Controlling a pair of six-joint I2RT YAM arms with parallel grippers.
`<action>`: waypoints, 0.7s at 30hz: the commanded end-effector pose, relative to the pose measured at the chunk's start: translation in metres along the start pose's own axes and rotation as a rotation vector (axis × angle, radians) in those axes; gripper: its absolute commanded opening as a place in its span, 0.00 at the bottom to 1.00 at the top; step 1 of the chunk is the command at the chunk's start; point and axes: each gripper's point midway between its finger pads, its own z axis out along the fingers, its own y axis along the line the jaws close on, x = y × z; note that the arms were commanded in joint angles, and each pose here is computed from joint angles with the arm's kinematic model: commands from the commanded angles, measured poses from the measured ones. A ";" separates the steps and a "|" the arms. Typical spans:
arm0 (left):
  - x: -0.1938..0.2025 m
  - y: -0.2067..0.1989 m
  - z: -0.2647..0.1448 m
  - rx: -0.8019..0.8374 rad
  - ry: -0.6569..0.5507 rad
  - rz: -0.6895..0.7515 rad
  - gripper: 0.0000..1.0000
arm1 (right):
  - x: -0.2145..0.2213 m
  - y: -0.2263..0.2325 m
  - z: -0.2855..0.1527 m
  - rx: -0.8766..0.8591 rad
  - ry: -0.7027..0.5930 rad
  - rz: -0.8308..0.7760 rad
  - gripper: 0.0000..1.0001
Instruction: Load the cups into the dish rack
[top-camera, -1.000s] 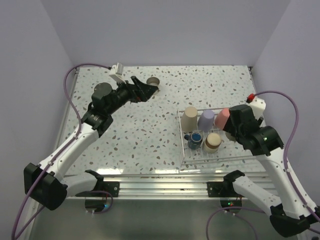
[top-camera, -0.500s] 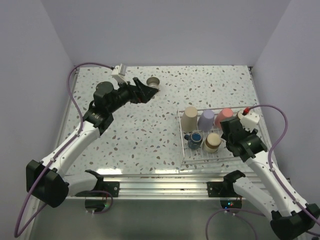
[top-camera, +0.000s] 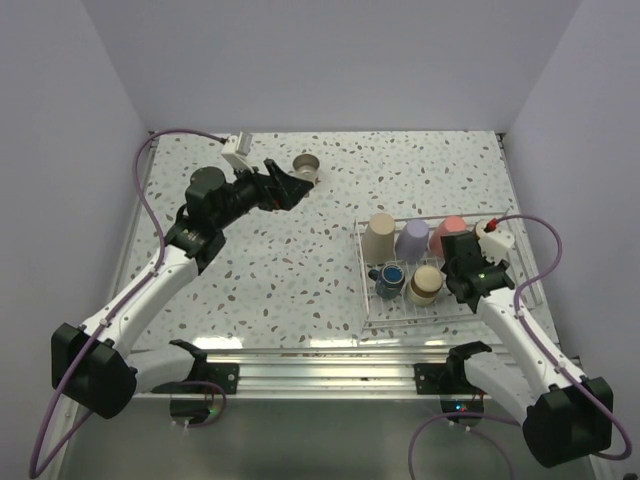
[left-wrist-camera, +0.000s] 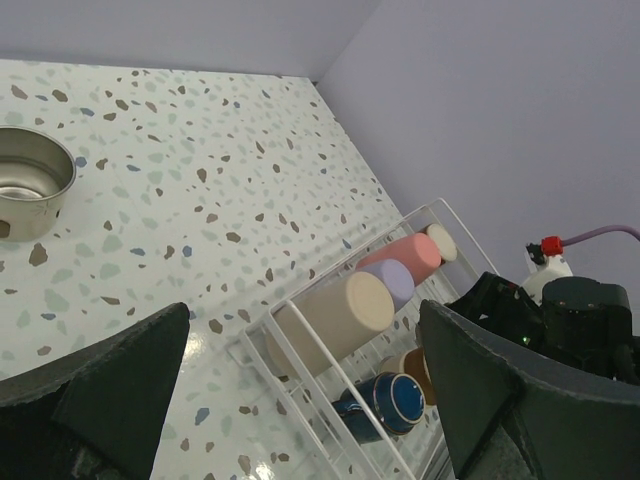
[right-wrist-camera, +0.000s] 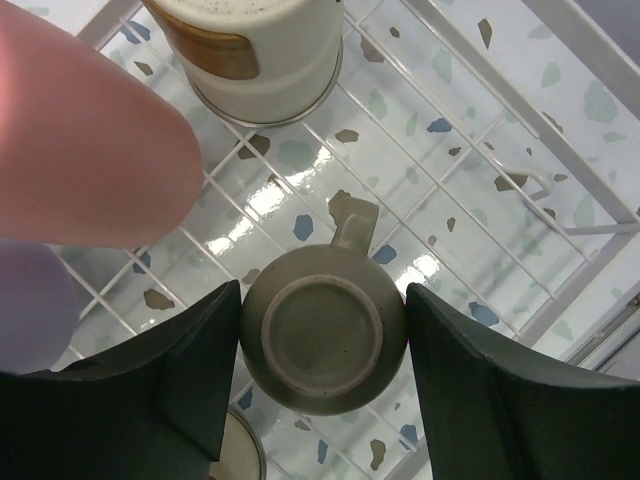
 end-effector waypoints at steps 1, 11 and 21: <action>-0.010 -0.003 -0.006 0.007 -0.033 0.044 1.00 | -0.012 0.016 0.007 -0.037 -0.043 0.058 0.00; -0.004 0.005 -0.001 -0.014 -0.023 0.025 1.00 | -0.009 0.020 0.005 -0.043 0.004 0.026 0.26; -0.003 0.010 -0.002 -0.037 -0.017 0.035 1.00 | -0.008 0.022 0.000 -0.069 0.023 0.029 0.83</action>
